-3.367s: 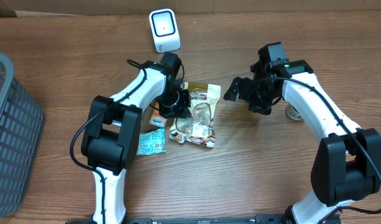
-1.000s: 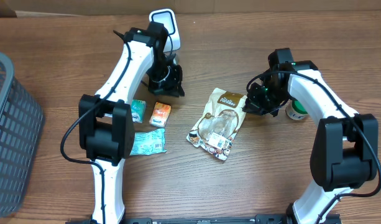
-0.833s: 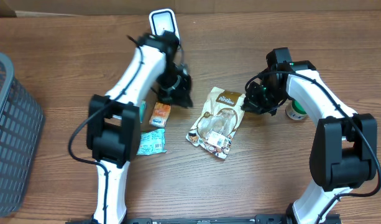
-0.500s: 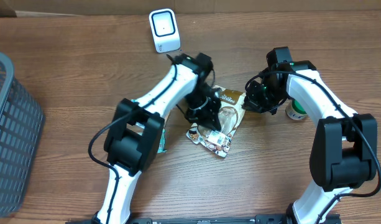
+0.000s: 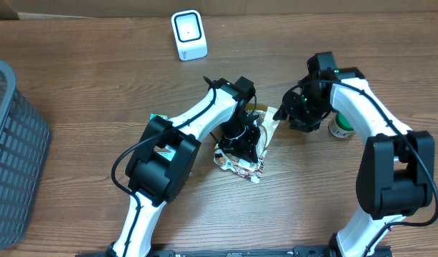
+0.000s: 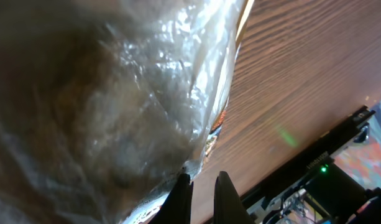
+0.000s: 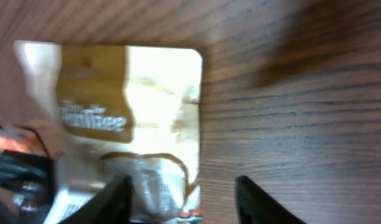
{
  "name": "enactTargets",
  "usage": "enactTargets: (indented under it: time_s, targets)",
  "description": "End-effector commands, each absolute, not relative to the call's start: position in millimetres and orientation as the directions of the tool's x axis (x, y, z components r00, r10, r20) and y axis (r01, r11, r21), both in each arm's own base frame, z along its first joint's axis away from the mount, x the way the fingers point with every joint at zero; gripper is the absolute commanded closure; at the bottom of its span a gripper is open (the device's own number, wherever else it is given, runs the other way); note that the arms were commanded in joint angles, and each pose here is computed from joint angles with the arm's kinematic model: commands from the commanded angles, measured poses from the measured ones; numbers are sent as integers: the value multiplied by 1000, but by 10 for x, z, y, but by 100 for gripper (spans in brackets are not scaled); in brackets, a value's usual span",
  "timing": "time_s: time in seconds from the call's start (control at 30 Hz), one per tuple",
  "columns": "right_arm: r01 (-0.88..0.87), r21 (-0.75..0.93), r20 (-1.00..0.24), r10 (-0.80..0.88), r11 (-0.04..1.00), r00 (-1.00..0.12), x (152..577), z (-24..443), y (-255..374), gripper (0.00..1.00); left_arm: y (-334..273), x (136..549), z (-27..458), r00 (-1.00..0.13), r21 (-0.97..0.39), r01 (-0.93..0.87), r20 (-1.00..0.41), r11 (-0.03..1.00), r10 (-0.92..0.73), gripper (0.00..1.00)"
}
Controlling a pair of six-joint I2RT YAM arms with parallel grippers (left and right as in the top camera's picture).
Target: Scan the item barcode
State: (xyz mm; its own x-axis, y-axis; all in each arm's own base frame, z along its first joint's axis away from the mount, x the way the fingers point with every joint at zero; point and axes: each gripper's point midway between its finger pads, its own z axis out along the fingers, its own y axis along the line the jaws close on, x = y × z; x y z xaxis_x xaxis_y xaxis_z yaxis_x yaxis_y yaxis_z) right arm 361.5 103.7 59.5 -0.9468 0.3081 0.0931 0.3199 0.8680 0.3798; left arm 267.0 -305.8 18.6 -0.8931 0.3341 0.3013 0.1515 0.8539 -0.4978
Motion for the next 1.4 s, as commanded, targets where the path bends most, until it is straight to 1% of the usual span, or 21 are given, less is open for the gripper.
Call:
enactTargets:
  time_s: [0.0,0.03,0.1,0.13,0.2,0.3,0.43,0.5,0.57,0.67,0.8,0.9,0.97,1.03,1.13,1.2,1.27,1.37]
  targets:
    - [222,413,-31,257,883,-966,3904,923,1013,35,-2756,2765,-56,-914,-314,197,283,929,290,96]
    - [199,417,-54,243,887,-969,3955,1004,1017,29,-2709,2795,-74,-917,-290,210,273,934,291,95]
    - [155,423,-99,216,893,-971,4045,1127,1025,23,-2653,2834,-94,-914,-268,246,254,931,315,96]
    - [132,426,-125,202,895,-971,4094,1184,1029,21,-2629,2857,-96,-911,-263,267,244,927,332,96]
    - [94,428,-165,180,899,-970,4165,1242,1035,20,-2583,2896,-88,-897,-259,321,226,911,380,96]
    - [60,426,-199,158,903,-967,4225,1250,1040,21,-2458,2984,-96,-858,-210,440,189,873,477,96]
    - [53,410,-210,151,910,-966,4241,1235,1014,21,-2166,3194,-142,-784,-29,603,162,797,599,96]
    - [35,406,-218,134,913,-967,4242,1235,1013,21,-2054,3316,-144,-714,49,696,159,716,682,96]
    - [17,402,-226,117,915,-967,4243,1235,1013,20,-2012,3413,-142,-610,85,792,159,605,776,96]
    - [-14,395,-239,88,919,-967,4243,1235,1013,20,-2071,3528,-144,-545,100,838,122,536,829,96]
    - [-52,385,-254,51,921,-966,4243,1234,1014,20,-2206,3641,-32,-542,108,839,66,534,838,96]
    - [-59,385,-262,48,921,-964,4260,1239,1016,19,-2362,3663,176,-545,64,837,2,543,839,96]
    - [-61,385,-270,49,921,-962,4277,1245,1018,20,-2454,3704,369,-570,28,820,-62,572,819,96]
    - [-65,385,-277,48,920,-960,4294,1252,1020,20,-2497,3760,577,-603,-6,794,-126,607,788,96]
    - [-73,388,-291,48,919,-956,4331,1254,1029,19,-2465,3880,946,-693,-62,711,-224,700,685,96]
    - [-94,392,-304,32,915,-952,4368,1232,1058,19,-2366,3957,1184,-764,-100,626,-274,773,584,96]
    - [-118,402,-311,14,908,-950,4407,1177,1104,19,-2200,4039,1386,-846,-133,494,-301,859,440,96]
    - [-130,406,-312,4,904,-950,4486,1035,1149,20,-1895,4116,1610,-937,-198,247,-299,949,181,96]
